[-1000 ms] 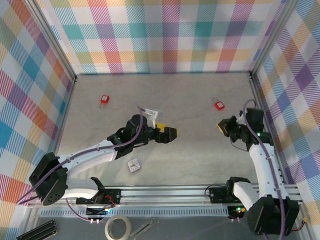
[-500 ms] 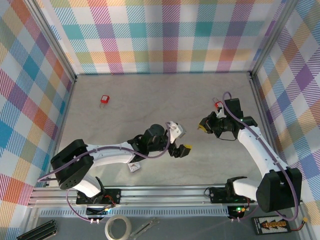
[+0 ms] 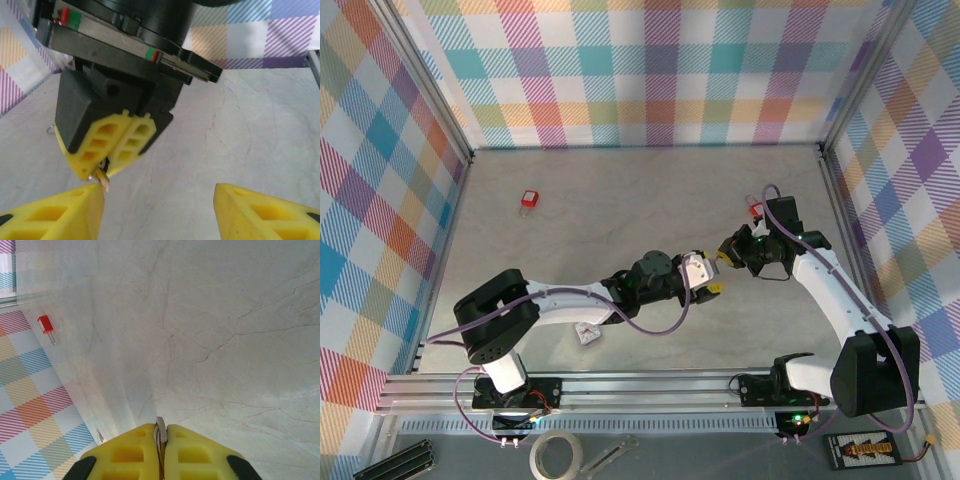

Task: Unlock with the key

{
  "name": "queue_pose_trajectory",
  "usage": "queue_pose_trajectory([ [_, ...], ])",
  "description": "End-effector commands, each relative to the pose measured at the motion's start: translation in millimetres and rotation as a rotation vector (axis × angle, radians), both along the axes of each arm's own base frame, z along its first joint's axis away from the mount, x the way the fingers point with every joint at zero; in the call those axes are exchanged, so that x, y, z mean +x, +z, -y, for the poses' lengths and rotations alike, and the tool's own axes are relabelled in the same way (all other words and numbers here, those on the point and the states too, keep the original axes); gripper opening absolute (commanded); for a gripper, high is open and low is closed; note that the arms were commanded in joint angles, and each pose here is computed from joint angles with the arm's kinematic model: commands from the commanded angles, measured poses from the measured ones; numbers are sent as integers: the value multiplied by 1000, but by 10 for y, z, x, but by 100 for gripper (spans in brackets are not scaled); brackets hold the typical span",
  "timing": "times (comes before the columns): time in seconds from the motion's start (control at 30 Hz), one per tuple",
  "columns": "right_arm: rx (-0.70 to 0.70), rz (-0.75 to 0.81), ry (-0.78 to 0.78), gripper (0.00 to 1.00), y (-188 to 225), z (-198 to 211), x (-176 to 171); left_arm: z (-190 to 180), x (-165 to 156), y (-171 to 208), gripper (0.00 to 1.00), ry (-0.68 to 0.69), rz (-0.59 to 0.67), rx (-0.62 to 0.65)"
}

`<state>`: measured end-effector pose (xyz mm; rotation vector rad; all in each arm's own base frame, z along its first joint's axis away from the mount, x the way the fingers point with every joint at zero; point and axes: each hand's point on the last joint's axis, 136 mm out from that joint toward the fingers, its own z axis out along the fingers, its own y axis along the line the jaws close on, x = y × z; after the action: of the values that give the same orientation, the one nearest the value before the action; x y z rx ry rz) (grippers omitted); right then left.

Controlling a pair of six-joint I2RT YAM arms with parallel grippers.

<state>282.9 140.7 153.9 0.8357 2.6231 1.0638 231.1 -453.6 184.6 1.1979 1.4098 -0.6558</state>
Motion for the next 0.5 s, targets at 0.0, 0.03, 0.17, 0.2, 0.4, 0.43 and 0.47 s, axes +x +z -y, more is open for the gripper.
queue_pose_trajectory([
  [0.0,-1,-18,-1,0,-25,-6,-51,101,83,110,57,11,92,-19],
  [0.03,1,-21,0,0,-29,-9,-59,105,98,95,55,15,99,-13],
  [0.17,6,-19,1,0,-37,-30,-77,128,189,41,49,44,133,19],
  [0.2,7,-17,2,0,-34,-34,-77,136,208,21,48,50,136,27],
  [0.4,7,-17,16,0,-45,-81,-90,105,314,39,41,93,153,27],
  [0.43,6,-18,15,0,-50,-84,-91,104,324,39,40,97,155,27],
  [0.47,10,-15,17,0,-46,-96,-84,99,347,41,39,107,156,28],
])
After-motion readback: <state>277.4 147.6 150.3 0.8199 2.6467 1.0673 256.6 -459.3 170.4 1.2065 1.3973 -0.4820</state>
